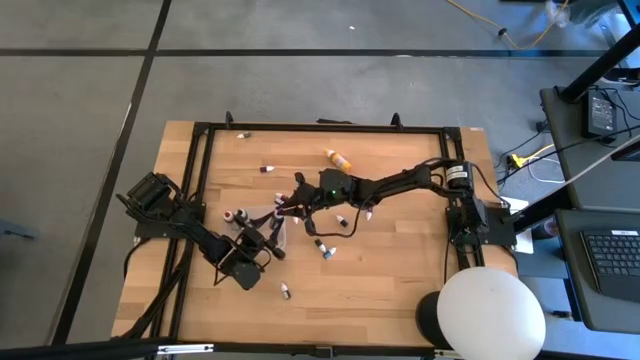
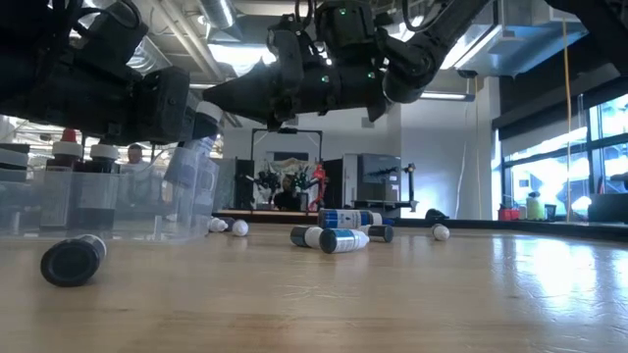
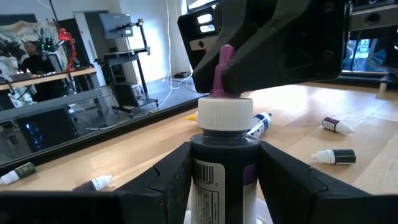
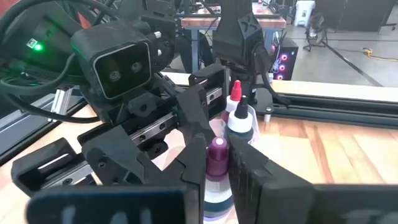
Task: Pick & Place food coloring
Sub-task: Put the large purple food coloring bottle into the transparent bin
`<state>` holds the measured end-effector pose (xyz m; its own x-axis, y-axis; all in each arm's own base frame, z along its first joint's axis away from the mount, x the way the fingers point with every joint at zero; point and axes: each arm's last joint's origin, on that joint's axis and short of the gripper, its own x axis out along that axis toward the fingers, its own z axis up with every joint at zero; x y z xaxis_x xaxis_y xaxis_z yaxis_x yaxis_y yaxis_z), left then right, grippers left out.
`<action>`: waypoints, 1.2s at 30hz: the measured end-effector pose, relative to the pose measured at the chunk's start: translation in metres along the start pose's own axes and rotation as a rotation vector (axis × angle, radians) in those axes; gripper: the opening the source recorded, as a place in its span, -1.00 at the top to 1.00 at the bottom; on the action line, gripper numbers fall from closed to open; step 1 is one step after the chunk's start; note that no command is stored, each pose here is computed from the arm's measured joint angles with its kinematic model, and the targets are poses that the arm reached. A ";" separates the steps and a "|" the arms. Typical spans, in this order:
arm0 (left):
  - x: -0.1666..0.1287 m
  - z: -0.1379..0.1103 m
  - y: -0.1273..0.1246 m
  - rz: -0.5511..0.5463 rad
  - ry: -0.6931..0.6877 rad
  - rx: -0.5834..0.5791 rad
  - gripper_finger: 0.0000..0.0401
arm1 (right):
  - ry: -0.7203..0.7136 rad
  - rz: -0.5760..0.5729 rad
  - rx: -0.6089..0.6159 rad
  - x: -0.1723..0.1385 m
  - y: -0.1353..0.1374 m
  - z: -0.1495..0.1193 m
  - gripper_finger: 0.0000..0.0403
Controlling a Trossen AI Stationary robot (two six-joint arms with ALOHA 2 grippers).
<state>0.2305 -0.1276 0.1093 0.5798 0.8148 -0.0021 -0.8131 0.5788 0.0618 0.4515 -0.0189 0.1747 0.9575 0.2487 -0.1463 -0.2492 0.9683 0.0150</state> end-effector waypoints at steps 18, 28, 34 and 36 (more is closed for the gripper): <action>0.000 0.002 -0.003 -0.030 0.017 0.054 0.10 | 0.012 0.001 -0.024 0.000 0.000 -0.001 0.75; -0.003 0.012 -0.015 -0.039 0.011 0.172 -0.09 | 0.013 0.007 -0.055 0.000 0.001 -0.001 0.75; -0.015 0.026 -0.014 -0.055 -0.008 0.152 -0.09 | 0.007 0.001 -0.105 0.000 0.001 -0.001 0.75; -0.021 0.033 -0.014 -0.085 -0.007 0.139 -0.09 | 0.011 -0.023 -0.106 0.000 -0.001 -0.001 0.75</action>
<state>0.2314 -0.1538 0.1410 0.6468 0.7626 -0.0064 -0.7465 0.6348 0.1992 0.4515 -0.0200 0.1740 0.9616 0.2258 -0.1557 -0.2418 0.9659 -0.0929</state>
